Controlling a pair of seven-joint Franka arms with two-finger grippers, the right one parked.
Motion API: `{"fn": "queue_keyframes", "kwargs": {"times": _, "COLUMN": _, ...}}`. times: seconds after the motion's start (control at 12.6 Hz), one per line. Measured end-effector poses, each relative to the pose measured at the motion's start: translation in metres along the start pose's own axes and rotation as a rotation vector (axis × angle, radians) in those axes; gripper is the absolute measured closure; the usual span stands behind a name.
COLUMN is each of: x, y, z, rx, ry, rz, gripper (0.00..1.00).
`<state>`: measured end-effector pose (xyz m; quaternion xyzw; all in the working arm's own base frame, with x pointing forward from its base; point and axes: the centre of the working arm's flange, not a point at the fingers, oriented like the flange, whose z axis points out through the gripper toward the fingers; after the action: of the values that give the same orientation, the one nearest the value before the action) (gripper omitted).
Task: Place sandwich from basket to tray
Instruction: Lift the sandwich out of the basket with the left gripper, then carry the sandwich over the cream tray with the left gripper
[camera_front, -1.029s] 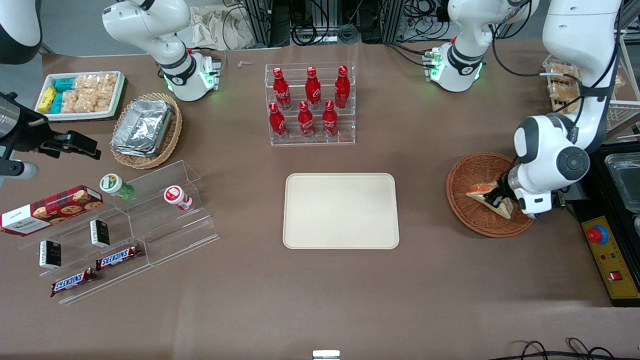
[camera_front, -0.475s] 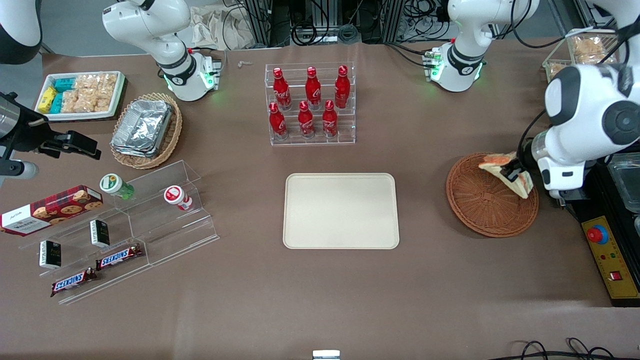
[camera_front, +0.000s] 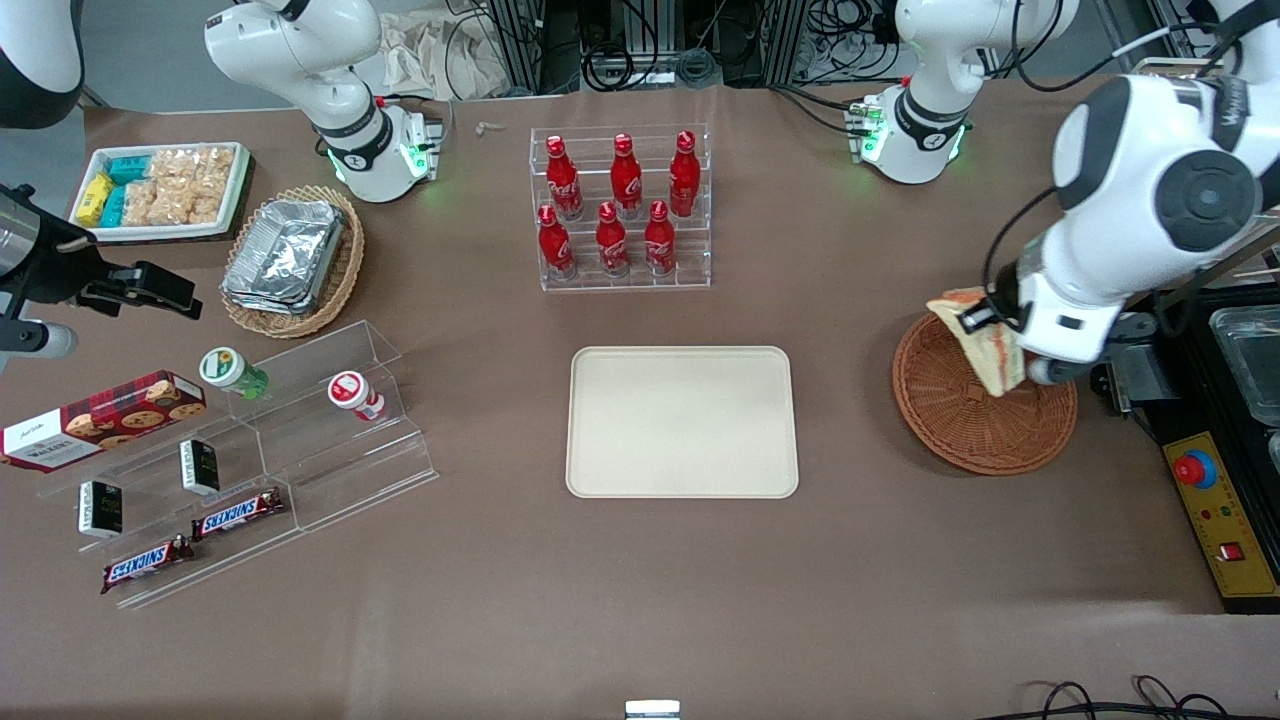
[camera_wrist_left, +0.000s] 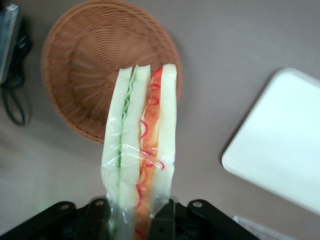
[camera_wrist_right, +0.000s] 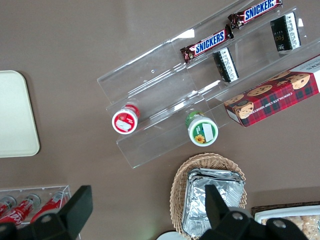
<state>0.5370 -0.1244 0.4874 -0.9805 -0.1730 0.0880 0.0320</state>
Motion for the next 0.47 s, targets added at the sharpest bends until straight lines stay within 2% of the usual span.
{"fn": "queue_keyframes", "kwargs": {"times": 0.16, "x": -0.015, "y": 0.029, "z": -0.009, "rx": -0.005, "ry": 0.021, "rz": 0.116, "gripper": 0.80}}
{"fn": "queue_keyframes", "kwargs": {"times": 0.47, "x": -0.042, "y": 0.090, "z": -0.001, "rx": -0.029, "ry": 0.056, "rz": 0.244, "gripper": 0.80}}
